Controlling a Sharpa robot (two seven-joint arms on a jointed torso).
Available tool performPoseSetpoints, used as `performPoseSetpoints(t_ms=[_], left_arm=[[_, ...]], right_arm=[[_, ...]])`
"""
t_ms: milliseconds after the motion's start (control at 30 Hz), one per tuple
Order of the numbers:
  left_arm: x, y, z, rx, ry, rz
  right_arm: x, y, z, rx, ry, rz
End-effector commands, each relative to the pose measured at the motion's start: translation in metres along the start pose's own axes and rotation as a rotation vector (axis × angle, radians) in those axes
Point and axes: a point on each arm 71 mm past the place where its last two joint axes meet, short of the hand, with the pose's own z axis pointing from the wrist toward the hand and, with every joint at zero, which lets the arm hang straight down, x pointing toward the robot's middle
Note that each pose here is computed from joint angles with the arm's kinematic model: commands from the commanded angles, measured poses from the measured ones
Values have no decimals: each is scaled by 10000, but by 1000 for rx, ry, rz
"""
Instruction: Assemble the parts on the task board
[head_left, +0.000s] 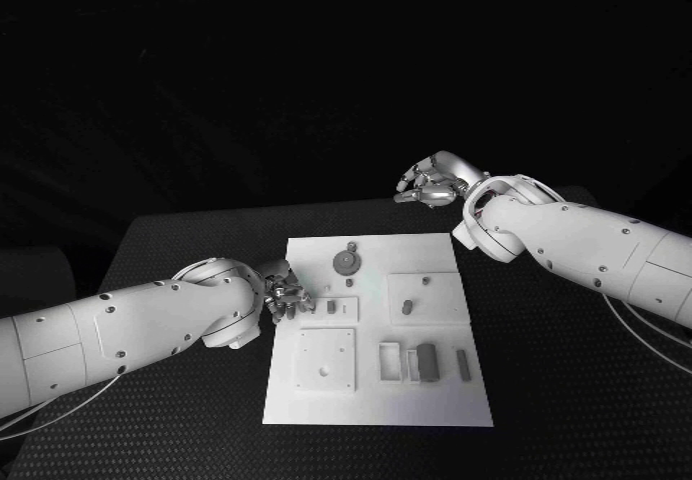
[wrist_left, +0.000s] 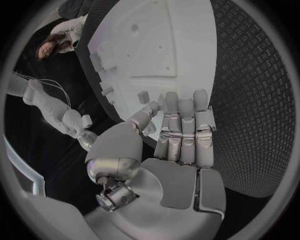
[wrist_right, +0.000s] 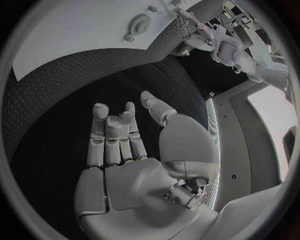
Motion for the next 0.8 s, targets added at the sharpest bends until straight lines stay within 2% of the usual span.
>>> performPoseSetpoints(t_ms=[33, 433, 800], left_arm=[[50, 25, 1, -16, 22, 18], [16, 58, 0, -15, -5, -32], [-6, 83, 1, -4, -7, -92]], right_arm=[[11, 8, -1, -10, 13, 1], [13, 10, 2, -10, 13, 1], [17, 13, 5, -11, 14, 1]])
